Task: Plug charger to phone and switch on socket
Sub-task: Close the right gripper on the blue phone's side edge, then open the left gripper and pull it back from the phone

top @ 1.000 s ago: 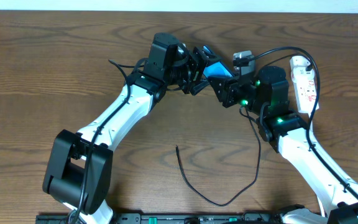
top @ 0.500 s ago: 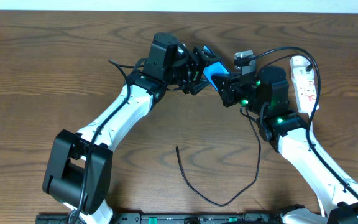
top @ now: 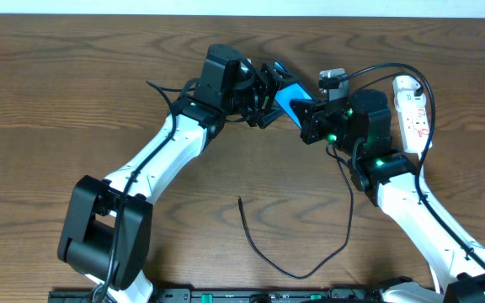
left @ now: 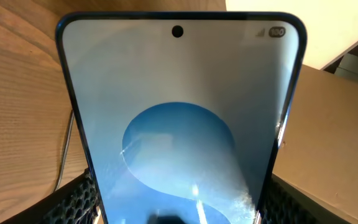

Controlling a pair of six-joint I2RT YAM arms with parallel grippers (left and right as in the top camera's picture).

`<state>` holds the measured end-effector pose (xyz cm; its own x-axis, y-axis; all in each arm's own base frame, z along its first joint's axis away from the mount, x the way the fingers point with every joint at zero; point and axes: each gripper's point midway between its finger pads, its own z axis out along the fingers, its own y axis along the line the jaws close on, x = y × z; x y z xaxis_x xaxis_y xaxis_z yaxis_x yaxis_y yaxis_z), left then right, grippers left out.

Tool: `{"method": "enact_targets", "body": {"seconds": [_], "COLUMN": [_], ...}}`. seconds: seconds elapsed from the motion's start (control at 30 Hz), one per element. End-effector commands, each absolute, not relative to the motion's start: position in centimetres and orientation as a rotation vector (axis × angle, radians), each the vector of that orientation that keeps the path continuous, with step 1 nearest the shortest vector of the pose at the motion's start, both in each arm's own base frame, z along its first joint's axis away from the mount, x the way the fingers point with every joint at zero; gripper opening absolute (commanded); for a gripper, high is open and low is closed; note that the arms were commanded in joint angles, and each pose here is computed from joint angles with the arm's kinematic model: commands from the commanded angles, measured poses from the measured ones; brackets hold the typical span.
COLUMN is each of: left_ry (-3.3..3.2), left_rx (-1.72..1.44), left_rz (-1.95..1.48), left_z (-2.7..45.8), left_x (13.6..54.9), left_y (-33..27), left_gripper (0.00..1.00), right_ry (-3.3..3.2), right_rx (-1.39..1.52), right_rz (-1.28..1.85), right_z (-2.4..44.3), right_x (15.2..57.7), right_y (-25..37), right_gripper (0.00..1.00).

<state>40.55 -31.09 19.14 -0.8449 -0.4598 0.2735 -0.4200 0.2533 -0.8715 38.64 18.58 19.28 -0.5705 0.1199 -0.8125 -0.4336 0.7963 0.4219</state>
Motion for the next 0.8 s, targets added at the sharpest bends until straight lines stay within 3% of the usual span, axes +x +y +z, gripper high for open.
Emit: {"method": "enact_targets", "body": {"seconds": [0.0,0.23,0.27,0.43,0.77], "left_ry": [2.427,2.427,2.427,2.427,2.439], "left_rx": [-0.821,-0.822,-0.822,-0.822,-0.807], "left_rz": [-1.717,-1.716,-1.716,-1.716,-1.787], "left_z": [20.7,20.6,20.7,20.7,21.2], "left_x": [40.5,40.5,40.5,40.5,40.6], "left_y": [-31.1,-31.1,-31.1,-31.1,-29.9], "left_gripper": [0.08,0.08,0.32,0.9,0.92], "right_ry": [2.025,2.025,2.025,2.025,2.039], "right_rx": [-0.293,-0.293,-0.292,-0.29,-0.239], "right_rz": [0.805,0.805,0.804,0.803,0.774], "right_z": [20.3,20.3,20.3,20.3,20.0], "right_x": [38.3,38.3,38.3,38.3,39.1], "right_y": [19.8,19.8,19.7,19.7,17.8], "right_gripper": [0.01,0.01,0.01,0.01,0.01]}}
